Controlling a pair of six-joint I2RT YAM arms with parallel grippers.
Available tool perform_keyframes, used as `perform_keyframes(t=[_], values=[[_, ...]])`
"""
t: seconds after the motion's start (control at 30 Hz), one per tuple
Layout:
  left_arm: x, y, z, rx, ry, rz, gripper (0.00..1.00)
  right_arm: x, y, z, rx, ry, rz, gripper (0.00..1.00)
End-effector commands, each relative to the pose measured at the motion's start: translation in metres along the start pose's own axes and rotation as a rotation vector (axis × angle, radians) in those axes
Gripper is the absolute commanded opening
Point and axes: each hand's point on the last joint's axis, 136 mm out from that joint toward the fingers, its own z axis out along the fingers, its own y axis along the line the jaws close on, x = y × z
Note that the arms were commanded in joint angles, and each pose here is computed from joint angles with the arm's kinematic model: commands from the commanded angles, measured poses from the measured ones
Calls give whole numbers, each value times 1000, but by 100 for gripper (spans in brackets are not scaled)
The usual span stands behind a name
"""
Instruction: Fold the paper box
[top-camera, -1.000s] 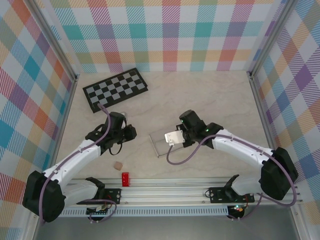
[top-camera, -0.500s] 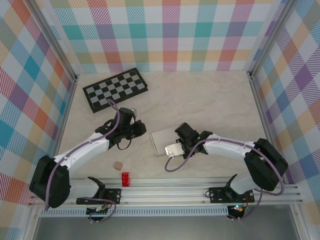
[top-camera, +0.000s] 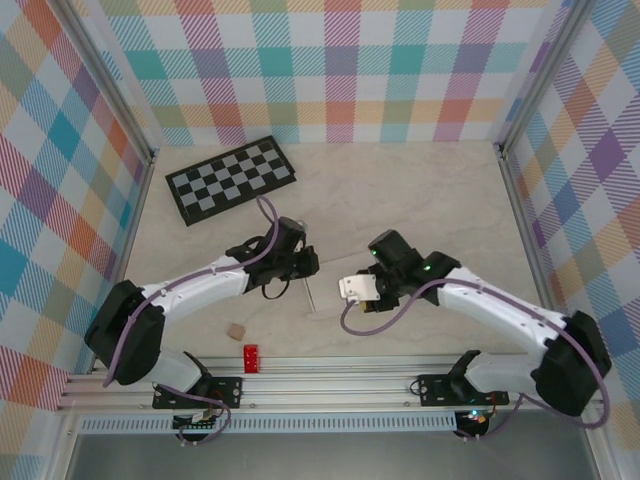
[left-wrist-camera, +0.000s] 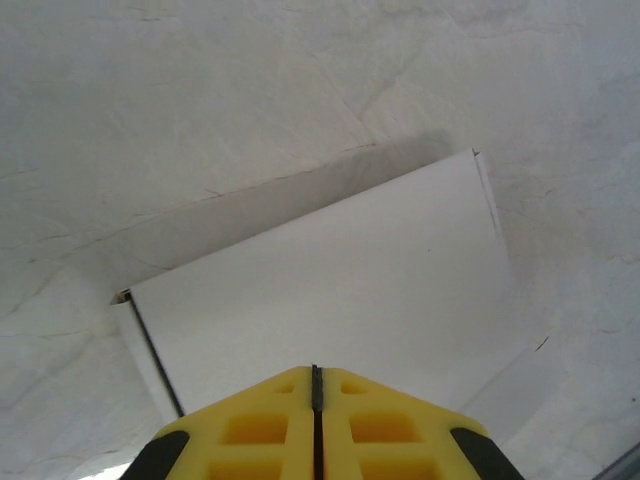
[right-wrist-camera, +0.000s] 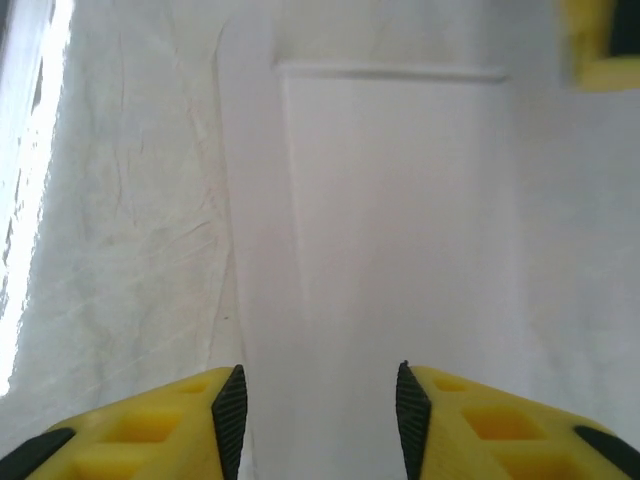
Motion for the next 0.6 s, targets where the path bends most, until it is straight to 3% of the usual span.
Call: perform_keyframes(t=[0.0,0.1,0.2,0.37,0.57], values=[[-3,8,-21,-49,-27,46,8,-4,4,-25,-13,-39,135,49],[11,22,-24,-68,-9,5,8,11,-40,-41,174,-75,402,48],[30,35,-25,-59,9,-68,9,37,-70,-50,250,-71,754,49],[56,54,-24,-58,35,-217,17,81,-75,-28,174,24,1420,48],[63,55,-24,16,-17,-380,24,86,-54,17,22,-40,1677,51]])
